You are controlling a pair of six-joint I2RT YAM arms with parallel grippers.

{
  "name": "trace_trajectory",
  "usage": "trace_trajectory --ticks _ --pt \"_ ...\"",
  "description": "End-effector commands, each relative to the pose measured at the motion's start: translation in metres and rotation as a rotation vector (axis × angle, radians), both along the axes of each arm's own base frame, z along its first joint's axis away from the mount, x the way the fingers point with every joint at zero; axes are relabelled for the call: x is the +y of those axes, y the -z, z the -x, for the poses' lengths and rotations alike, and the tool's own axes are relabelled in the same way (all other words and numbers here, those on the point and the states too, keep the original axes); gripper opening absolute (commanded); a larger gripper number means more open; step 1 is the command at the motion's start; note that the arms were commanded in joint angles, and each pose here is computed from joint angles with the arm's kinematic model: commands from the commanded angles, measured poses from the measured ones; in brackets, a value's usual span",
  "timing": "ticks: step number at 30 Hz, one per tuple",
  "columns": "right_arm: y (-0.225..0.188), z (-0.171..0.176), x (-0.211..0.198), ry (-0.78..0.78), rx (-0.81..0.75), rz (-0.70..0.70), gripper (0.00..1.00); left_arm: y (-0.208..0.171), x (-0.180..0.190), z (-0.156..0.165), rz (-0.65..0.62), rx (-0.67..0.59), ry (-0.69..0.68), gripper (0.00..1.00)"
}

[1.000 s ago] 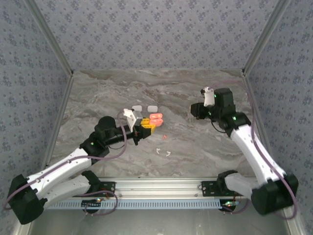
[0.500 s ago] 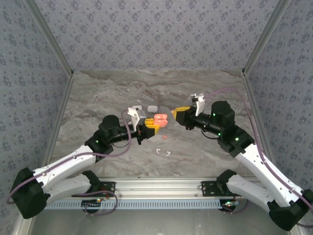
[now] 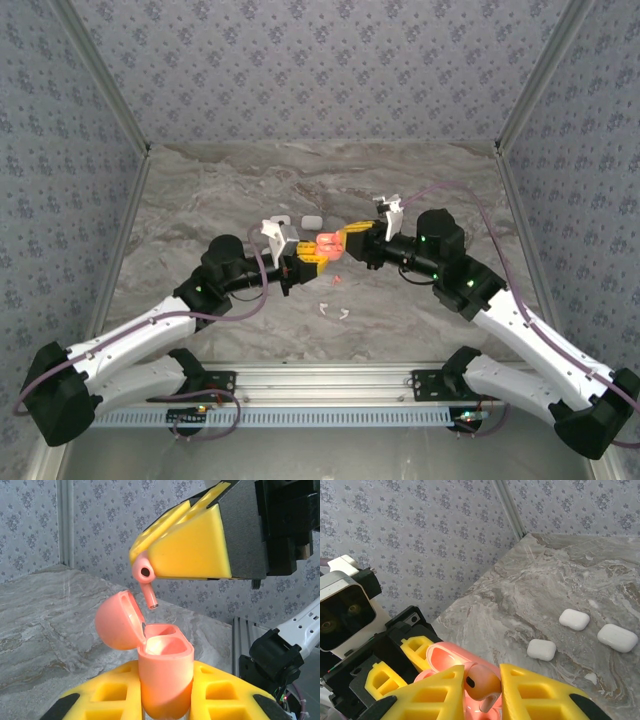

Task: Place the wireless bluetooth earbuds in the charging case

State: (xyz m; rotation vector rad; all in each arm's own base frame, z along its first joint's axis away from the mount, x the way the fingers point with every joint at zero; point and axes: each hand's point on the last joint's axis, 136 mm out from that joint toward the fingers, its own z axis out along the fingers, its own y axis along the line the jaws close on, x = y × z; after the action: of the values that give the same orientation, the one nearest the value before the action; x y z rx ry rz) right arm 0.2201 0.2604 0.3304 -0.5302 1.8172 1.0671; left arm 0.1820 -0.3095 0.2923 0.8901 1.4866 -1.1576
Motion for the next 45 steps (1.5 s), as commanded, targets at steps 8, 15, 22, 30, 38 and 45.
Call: trace_trajectory --ticks 8,15,22,30,38,45 --pt "0.010 0.008 -0.002 -0.004 0.017 0.004 0.24 -0.037 -0.002 0.002 0.077 -0.062 0.010 0.00" --pt "0.016 0.011 -0.002 -0.012 0.022 0.012 0.24 -0.037 0.000 0.001 0.071 -0.069 -0.003 0.00" --pt "0.023 0.015 0.004 -0.054 0.042 0.010 0.25 -0.039 0.000 0.002 0.078 -0.072 0.004 0.00" --pt "0.026 0.020 0.010 -0.104 0.063 0.009 0.29 -0.038 -0.001 0.003 0.083 -0.072 0.012 0.00" --pt "-0.002 0.018 0.001 -0.066 0.016 -0.009 0.54 -0.036 -0.001 0.003 0.079 -0.074 0.009 0.00" --pt "0.002 0.001 -0.027 0.087 0.044 0.050 0.65 -0.023 0.008 -0.004 0.017 -0.078 -0.063 0.00"
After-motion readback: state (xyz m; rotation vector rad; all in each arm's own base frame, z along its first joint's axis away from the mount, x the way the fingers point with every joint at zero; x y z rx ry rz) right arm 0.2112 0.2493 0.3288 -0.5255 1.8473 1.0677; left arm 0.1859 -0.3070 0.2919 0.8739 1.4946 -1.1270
